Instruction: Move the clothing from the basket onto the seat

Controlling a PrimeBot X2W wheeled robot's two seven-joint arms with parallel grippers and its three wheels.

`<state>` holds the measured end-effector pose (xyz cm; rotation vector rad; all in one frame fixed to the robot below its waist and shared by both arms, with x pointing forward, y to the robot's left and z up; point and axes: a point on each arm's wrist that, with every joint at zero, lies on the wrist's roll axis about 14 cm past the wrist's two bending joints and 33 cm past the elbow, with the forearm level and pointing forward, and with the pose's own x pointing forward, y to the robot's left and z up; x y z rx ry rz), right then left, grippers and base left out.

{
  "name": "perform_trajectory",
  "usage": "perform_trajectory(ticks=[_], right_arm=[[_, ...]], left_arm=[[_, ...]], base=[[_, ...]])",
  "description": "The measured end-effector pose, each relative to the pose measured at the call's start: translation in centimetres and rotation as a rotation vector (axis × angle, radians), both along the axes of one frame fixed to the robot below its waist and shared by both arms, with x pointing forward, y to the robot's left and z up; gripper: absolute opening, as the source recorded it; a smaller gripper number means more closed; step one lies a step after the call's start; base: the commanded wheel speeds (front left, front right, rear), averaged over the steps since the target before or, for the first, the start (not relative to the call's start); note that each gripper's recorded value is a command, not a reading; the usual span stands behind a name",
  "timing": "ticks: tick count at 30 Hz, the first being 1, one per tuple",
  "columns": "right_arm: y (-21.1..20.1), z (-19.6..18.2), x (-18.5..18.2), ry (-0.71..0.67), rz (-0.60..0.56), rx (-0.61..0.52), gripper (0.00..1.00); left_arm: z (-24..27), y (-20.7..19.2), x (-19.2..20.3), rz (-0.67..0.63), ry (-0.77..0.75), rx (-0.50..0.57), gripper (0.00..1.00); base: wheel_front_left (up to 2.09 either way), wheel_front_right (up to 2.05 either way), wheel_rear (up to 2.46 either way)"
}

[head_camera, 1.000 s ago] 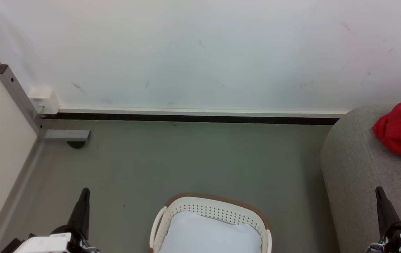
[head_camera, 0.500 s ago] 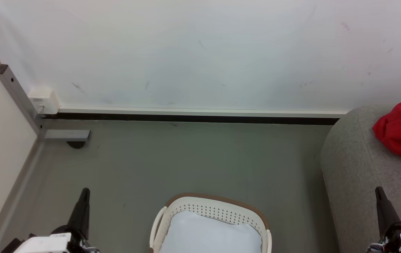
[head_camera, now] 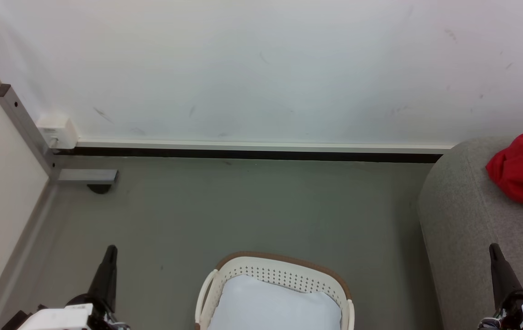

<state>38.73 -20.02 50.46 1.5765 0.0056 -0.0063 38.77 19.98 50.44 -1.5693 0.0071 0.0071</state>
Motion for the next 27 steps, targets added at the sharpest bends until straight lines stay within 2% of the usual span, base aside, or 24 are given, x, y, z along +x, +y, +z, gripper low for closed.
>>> perform_trajectory(ticks=[27], right_arm=[[0.03, 0.0, 0.0, 0.0, 0.002, 0.0, 0.0]], left_arm=[[0.0, 0.0, 0.0, 0.0, 0.0, 0.0, 0.0]], base=[[0.0, 0.0, 0.0]])
